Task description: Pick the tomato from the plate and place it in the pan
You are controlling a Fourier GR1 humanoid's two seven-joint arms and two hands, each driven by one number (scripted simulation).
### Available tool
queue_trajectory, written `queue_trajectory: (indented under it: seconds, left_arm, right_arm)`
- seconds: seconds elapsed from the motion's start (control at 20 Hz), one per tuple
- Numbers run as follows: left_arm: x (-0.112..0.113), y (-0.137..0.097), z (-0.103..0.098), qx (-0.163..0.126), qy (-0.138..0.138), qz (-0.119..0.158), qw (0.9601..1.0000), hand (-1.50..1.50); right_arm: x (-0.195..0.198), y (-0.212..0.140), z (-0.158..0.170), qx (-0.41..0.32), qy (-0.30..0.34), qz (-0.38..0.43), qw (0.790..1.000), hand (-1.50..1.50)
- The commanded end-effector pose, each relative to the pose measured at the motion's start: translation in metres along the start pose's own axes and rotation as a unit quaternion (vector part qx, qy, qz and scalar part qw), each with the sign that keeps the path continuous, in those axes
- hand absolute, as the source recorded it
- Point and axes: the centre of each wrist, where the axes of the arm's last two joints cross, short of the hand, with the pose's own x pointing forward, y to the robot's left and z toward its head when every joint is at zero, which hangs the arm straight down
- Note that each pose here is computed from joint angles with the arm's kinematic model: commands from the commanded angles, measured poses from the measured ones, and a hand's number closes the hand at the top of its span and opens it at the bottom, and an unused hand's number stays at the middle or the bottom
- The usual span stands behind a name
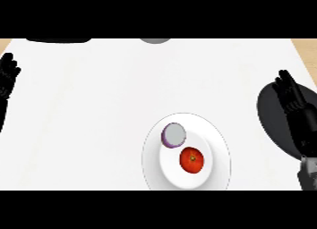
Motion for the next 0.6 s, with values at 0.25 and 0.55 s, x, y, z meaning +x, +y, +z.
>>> queue_trajectory:
  seconds: [0.25, 0.55]
  left_arm:
    - [-0.007, -0.05, -0.006, 0.002, 0.05, 0.111, 0.9925, 0.0]
    - [-0.019, -0.061, 0.011, 0.006, 0.092, 0.129, 0.9874, 0.0]
  right_arm:
    - [-0.036, 0.086, 0.009, 0.234, -0.009, -0.102, 0.967, 1.5]
    - [-0.052, 0.048, 0.082, 0.013, -0.106, 0.118, 0.987, -1.5]
